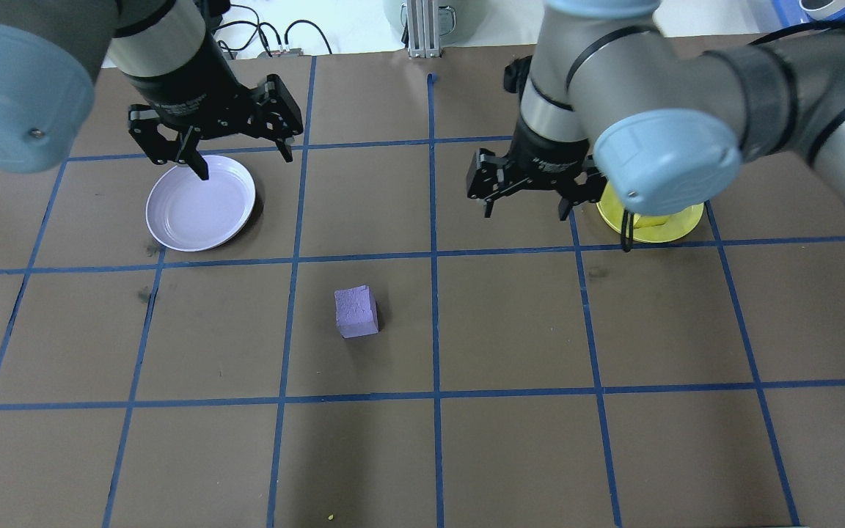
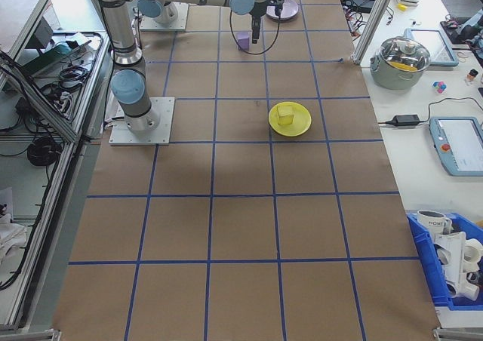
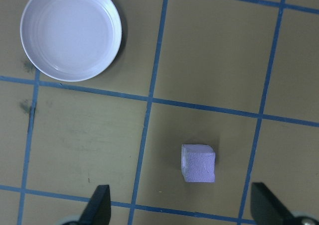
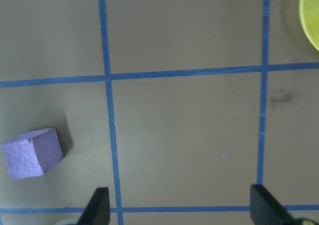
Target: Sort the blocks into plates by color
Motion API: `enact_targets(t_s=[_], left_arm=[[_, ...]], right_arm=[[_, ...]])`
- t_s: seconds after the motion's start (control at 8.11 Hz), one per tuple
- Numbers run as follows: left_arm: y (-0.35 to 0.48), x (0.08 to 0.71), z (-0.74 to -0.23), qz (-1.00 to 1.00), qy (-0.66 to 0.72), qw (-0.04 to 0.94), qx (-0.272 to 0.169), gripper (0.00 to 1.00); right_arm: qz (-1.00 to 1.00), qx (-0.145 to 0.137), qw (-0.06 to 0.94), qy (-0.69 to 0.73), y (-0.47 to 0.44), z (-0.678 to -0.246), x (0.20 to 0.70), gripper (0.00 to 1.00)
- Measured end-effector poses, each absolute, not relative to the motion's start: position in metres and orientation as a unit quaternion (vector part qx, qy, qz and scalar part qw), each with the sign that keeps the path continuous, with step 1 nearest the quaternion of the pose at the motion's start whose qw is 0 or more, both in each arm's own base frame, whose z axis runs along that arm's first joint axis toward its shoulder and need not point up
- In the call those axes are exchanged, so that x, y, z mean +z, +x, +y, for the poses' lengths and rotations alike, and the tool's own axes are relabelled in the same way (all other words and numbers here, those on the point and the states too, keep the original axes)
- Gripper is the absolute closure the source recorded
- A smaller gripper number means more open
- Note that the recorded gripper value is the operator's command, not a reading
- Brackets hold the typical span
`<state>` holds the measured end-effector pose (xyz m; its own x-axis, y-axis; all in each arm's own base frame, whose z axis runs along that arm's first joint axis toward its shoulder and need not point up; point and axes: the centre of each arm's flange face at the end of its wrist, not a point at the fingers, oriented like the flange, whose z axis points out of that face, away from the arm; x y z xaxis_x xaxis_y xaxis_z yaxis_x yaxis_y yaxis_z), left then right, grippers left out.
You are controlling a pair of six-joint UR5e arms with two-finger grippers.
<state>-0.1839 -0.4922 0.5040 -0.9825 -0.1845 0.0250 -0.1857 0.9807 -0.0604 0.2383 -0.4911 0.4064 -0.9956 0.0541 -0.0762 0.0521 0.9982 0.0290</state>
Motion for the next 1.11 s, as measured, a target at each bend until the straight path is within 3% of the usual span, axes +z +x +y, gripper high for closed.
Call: enact_targets(t_s=[0.37,1.11], left_arm=[[-0.228,0.465,-0.479,-0.995,0.101,0.009,-0.009,0.00],[-0.246,0.365,-0.470,-0.988,0.107,0.013,-0.111,0.00]], right_arm=[[0.997,0.036,0.013,0.061,0.177,-0.499,0.491,0.00],[0.998,0.050,0.013,0.047,0.171,-0.496,0.506,0.00]])
